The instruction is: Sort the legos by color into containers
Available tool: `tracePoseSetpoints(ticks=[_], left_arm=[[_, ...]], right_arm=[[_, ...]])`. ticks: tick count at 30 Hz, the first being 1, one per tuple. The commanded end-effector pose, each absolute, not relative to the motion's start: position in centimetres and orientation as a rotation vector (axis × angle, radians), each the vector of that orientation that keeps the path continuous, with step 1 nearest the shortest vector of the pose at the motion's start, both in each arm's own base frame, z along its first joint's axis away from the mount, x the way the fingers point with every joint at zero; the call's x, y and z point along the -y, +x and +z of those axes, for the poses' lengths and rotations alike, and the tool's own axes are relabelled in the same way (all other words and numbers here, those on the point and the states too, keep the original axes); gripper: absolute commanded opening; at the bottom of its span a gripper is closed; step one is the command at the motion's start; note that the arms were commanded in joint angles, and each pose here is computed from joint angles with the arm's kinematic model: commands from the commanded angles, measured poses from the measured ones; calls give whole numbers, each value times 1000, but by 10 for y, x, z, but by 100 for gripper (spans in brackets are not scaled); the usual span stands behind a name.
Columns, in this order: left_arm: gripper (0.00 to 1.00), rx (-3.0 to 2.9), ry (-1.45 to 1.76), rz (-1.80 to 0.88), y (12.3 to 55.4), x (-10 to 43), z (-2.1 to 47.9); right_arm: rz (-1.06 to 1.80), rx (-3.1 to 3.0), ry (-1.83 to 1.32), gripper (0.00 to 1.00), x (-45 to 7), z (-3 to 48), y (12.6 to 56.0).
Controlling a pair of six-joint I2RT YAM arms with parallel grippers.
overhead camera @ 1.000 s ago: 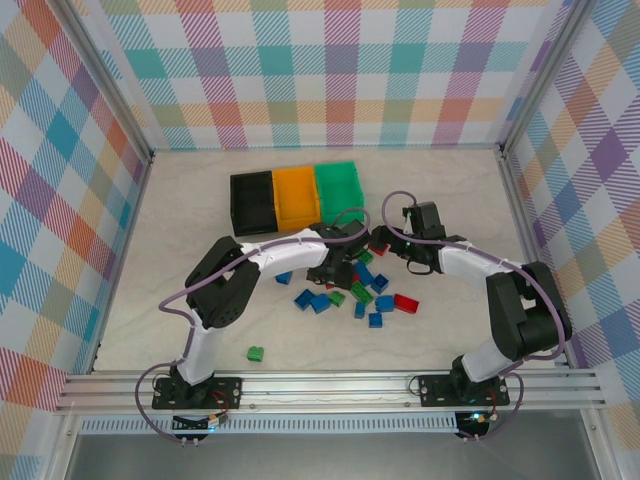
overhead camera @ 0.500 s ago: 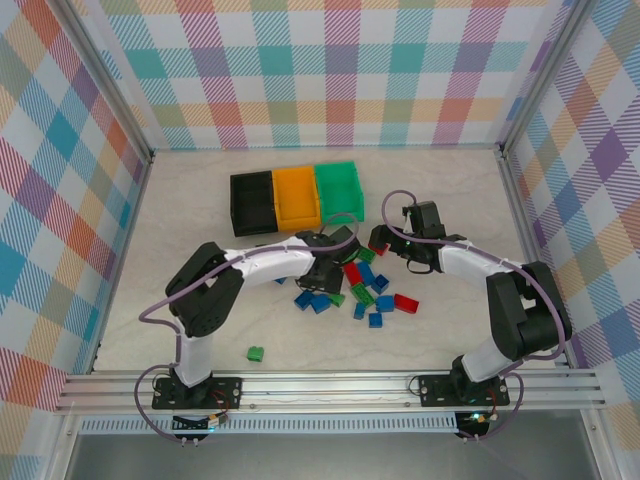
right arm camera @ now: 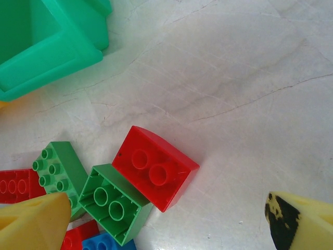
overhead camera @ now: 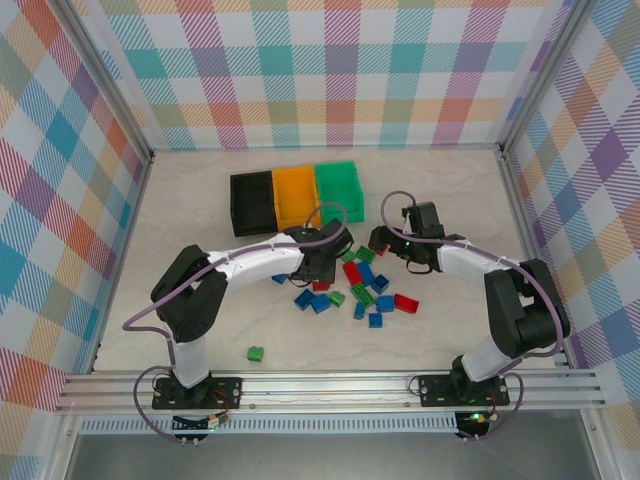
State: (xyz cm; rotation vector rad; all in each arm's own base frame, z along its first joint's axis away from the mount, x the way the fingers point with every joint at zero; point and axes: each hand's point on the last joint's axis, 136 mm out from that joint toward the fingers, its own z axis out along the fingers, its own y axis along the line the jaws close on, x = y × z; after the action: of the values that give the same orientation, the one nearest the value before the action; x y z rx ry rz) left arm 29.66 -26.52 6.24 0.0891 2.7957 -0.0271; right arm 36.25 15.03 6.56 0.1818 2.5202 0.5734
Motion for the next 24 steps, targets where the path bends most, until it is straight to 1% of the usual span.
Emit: tracePoseSetpoints(ticks=[1,3,5,6,9,12,18,24], left_arm=[[53,-2772,-4,-99,308,268,71],[55,-2768,-27,-110,311,268,71],[61,-2786,-56,-93,312,265,66],[62,-2796,-60,-92,313,265,64],[62,-2811,-34,-140,315,275,62],[59,-2815,-36,-151,317,279,59],[43,-2827,-61,-106,316,274,49],[45,-2793,-83,-124,313,267,56]], right_arm=[[578,-2503,191,96,-152,74,370],[573,-2503,192,96,-152,74,370],[571,-2501,190,96,-151,74,370],[572,-2500,191,96,-151,75,370],[575,-2502,190,96,-152,74,370],[574,-2505,190,96,-152,74,371],[566,-2510,187,96,-152,73,371],[569,-2513,189,96,-152,72,372]])
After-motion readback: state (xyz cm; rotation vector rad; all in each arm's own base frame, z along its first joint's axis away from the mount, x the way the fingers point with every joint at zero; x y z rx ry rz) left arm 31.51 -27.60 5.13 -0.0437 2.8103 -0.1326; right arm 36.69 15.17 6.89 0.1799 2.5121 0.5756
